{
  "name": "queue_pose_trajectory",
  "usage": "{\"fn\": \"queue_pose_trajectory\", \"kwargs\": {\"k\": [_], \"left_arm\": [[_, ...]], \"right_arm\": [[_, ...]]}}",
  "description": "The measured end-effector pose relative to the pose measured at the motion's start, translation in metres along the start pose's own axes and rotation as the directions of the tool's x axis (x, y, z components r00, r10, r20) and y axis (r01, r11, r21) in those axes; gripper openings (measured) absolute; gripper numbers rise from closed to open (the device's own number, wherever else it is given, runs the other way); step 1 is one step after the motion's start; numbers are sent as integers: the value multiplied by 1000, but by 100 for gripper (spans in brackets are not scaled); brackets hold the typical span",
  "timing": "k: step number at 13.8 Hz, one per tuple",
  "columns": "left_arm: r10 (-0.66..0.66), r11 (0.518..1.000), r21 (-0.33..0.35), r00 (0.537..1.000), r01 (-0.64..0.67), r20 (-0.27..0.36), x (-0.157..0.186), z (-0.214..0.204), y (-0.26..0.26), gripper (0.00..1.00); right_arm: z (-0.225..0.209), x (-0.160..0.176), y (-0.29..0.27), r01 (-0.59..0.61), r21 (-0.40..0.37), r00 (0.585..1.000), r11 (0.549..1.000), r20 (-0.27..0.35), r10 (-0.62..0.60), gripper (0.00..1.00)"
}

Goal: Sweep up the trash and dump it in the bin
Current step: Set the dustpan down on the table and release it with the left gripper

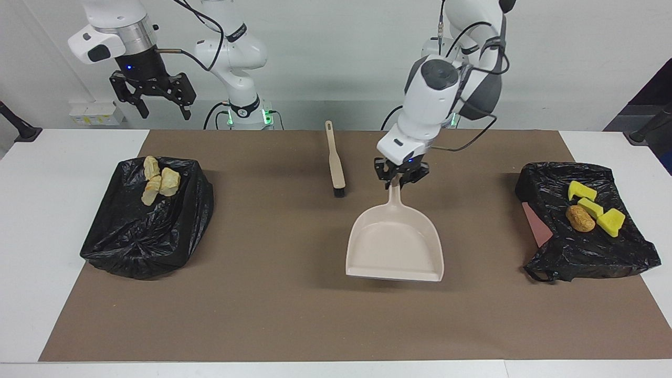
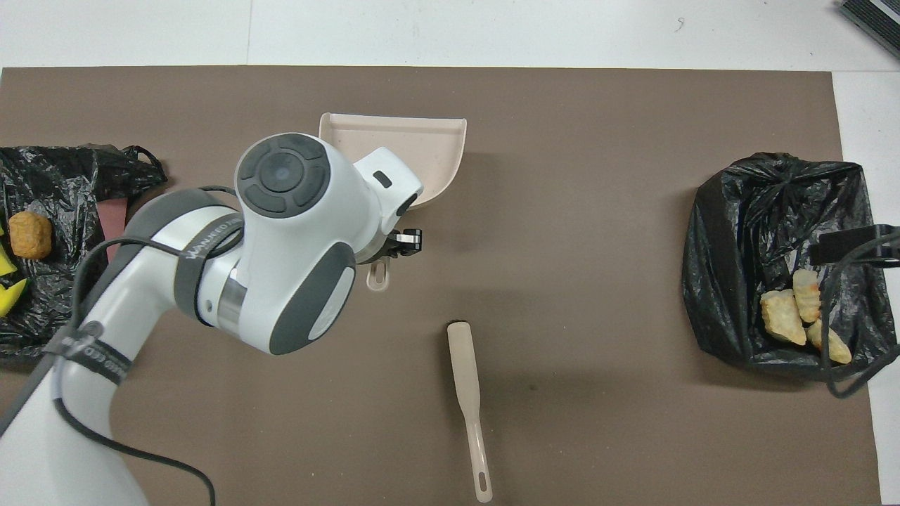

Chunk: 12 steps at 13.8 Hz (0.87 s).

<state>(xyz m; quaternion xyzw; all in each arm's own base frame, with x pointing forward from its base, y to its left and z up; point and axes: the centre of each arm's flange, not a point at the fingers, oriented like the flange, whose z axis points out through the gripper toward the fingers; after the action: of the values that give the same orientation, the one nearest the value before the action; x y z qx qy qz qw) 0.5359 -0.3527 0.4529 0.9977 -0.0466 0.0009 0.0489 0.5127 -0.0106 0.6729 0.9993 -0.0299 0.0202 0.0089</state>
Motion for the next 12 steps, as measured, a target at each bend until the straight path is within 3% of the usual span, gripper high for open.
{"fn": "queue_pose_trajectory", "kwargs": {"k": [9, 12], "left_arm": [[-26, 999, -26, 999, 26, -23, -20, 85, 67, 31], [-36, 999, -27, 999, 35, -23, -24, 96, 77, 61]], "right_arm": [[2, 0, 0, 0, 0, 1000, 1000, 5, 0, 100], [2, 0, 0, 0, 0, 1000, 1000, 5, 0, 100]]}}
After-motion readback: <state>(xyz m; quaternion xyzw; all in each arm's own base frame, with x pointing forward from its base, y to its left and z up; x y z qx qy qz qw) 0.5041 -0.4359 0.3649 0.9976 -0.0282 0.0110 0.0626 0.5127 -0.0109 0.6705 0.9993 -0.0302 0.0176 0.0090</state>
